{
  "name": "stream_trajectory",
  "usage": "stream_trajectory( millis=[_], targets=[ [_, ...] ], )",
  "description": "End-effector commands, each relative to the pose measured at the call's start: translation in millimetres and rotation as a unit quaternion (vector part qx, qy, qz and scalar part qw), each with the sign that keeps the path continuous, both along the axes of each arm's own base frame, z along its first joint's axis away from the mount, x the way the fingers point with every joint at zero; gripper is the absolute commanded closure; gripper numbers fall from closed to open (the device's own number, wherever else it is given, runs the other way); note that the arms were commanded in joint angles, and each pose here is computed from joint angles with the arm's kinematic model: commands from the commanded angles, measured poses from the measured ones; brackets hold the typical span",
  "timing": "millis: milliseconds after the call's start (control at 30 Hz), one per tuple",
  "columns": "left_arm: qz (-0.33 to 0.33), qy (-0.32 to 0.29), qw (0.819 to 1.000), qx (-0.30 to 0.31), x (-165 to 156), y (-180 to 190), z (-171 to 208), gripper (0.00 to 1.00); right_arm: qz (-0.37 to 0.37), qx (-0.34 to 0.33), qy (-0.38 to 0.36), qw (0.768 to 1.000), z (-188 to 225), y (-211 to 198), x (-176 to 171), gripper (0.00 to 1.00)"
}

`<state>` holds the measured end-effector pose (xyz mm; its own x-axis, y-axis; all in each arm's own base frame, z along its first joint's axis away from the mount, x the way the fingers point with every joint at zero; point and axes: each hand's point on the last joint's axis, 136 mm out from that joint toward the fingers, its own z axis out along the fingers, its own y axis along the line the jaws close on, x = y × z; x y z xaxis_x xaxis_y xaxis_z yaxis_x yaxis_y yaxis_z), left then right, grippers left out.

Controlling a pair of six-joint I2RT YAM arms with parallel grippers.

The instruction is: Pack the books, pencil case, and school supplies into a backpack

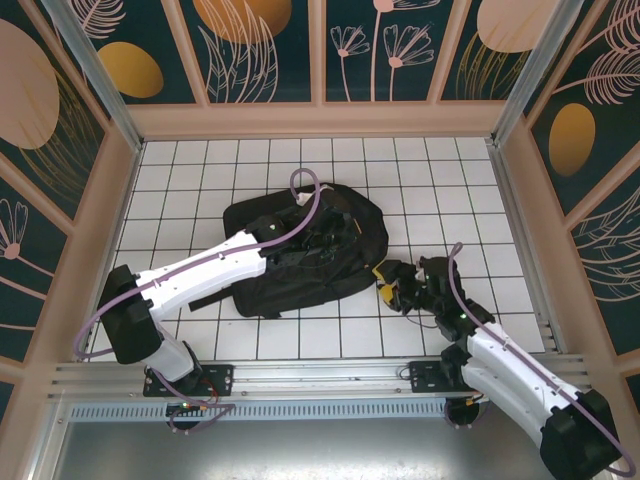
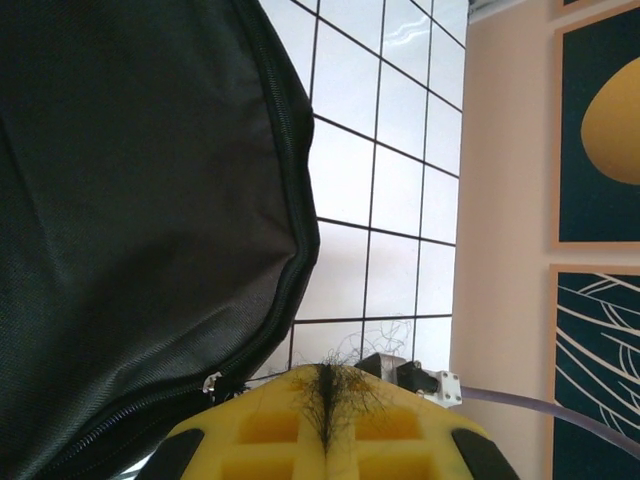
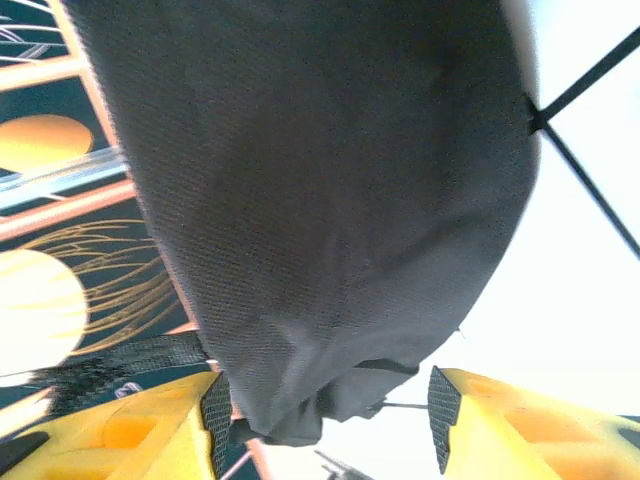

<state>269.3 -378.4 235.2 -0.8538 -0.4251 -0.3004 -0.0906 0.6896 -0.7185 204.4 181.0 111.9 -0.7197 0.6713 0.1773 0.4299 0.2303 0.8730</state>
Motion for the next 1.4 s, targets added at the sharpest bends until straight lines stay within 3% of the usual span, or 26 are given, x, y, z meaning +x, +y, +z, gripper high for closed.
stream_trajectory(
  millis=[0,267,600,700,833,933,1033,1200,1267,1367],
  targets=[
    [-0.003,-0.023,0.999,-0.026,3,2,20,1.00,-0.026,0.064,-0.016,0.998,33,5,14,0.39],
    [-0.012,-0.014,0.999,-0.038,-2,0,15,1.00,-0.029,0.057,0.001,0.998,25,10,31,0.38],
    [-0.030,-0.006,0.999,-0.037,-10,0,4,1.00,-0.010,0.030,0.009,0.999,17,22,48,0.55],
    [-0.025,-0.015,0.999,-0.029,-9,6,4,1.00,-0.005,0.017,0.018,1.000,7,24,50,0.62],
    [-0.011,-0.020,1.000,-0.003,-3,17,-1,1.00,-0.005,0.002,0.020,1.000,3,23,52,0.82],
    [0.021,0.005,0.999,0.039,11,43,-24,1.00,-0.015,-0.014,0.016,1.000,5,17,53,0.94],
    [0.056,0.028,0.996,0.066,30,80,-52,0.55,-0.014,-0.020,0.013,1.000,7,17,54,0.96],
    [0.077,0.004,0.991,0.111,55,113,-47,0.16,-0.017,-0.021,0.017,0.999,4,16,54,0.97],
    [0.082,-0.020,0.988,0.130,60,120,-27,0.08,-0.017,-0.021,0.018,0.999,3,17,55,0.97],
    [0.101,-0.052,0.975,0.189,63,144,2,0.07,-0.016,-0.019,0.016,1.000,5,19,57,0.98]
  ],
)
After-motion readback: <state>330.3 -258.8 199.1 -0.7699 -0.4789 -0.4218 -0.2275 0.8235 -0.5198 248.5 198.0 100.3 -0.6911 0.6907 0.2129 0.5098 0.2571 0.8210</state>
